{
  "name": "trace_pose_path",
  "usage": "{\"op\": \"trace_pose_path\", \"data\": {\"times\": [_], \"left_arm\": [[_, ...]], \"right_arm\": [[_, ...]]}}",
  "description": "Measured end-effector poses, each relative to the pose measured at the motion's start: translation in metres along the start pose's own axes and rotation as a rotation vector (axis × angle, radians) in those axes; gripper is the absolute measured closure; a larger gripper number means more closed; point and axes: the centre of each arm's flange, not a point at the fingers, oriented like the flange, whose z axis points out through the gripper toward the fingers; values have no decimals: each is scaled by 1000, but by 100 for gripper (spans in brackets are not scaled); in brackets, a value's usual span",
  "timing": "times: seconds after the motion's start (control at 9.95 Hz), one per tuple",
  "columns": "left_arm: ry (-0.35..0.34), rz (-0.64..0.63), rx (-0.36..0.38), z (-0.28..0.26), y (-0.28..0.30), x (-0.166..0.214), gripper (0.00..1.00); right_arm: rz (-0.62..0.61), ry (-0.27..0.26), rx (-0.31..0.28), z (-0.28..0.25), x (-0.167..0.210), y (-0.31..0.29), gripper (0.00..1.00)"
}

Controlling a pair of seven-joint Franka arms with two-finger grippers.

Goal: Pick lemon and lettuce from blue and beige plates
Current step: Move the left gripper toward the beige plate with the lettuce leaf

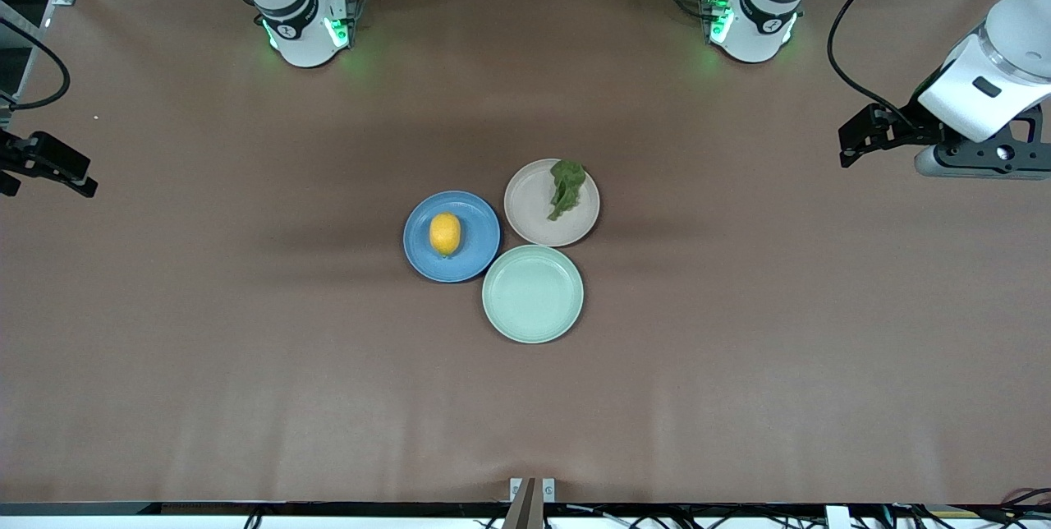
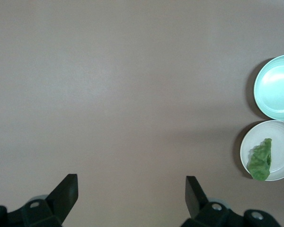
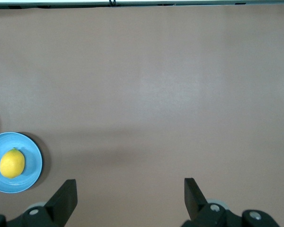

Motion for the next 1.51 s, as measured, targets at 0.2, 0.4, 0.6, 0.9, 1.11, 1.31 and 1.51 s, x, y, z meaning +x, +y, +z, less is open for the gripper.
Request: {"op": "trace_pose_path", "data": {"times": [0.2,0.4,0.6,0.9,1.11,1.31,1.51], "left_arm": [[0,0,0,0,0,0,0],[-2,0,0,0,0,0,0],[-8,1,0,3,0,0,0],[-52,27,1,25,15,7,0],[-95,69,0,50,39,12,0],[-137,131,2,75,75,14,0],[-171,159,5,96,99,15,0]], "right_arm": [[0,0,0,0,0,0,0],[0,0,0,0,0,0,0],[0,0,0,0,0,0,0],[0,-2,0,0,0,0,0],[0,-4,0,1,0,0,0],[0,-5,0,2,0,0,0],[0,-5,0,2,0,0,0]]}}
